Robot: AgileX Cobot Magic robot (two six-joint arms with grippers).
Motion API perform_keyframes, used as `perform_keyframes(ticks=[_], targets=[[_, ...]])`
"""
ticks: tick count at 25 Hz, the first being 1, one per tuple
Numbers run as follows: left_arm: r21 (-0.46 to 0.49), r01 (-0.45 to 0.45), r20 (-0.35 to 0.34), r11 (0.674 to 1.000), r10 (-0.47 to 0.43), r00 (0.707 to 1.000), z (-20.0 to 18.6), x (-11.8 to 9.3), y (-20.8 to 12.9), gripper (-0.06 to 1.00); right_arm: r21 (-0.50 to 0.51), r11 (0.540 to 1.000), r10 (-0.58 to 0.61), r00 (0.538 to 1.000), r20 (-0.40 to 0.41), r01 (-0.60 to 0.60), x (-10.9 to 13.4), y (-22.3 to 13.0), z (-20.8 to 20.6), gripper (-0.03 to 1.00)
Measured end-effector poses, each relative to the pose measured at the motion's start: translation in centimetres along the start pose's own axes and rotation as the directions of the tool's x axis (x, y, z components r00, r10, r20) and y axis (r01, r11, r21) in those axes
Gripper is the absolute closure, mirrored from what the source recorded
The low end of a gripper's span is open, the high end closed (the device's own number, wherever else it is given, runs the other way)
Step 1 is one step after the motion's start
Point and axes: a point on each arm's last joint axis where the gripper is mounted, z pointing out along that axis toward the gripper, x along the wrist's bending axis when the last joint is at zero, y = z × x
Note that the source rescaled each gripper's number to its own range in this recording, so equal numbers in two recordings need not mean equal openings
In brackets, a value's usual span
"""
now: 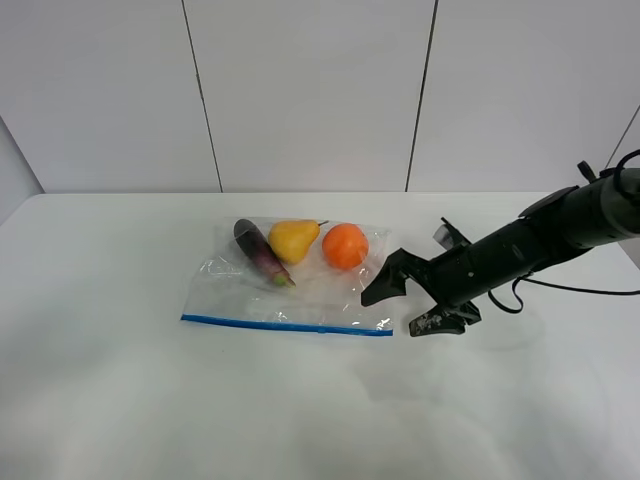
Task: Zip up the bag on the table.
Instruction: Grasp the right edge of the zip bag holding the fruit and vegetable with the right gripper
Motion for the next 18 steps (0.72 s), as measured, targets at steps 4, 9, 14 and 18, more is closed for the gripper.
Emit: perform_keyframes(ticks=[4,9,14,18], targets=[[0.0,0.0,0.0,1.0,0.0,1.0,0.0,0.0,0.0,-0.06,-0.01,1.0,0.011,1.0,-0.03,-0.011,-0.3,0.2,0.7,-0.03],[0.0,0.0,0.0,1.0,0.0,1.0,0.0,0.0,0.0,-0.06,-0.031,0.999,0.012,0.999,-0.05,-0.013,-0.3,0.4,0.9,-0.03],[0.0,0.0,0.0,1.0,0.0,1.0,0.0,0.0,0.0,-0.06,-0.022,0.999,0.022,0.998,-0.055,-0.024,-0.6,0.4,1.3,-0.03],[0.0,0.0,0.0,1.0,0.0,1.0,0.0,0.0,0.0,-0.06,-0.008,1.0,0.03,0.998,-0.055,-0.03,-1.0,0.3,1.7,-0.03]])
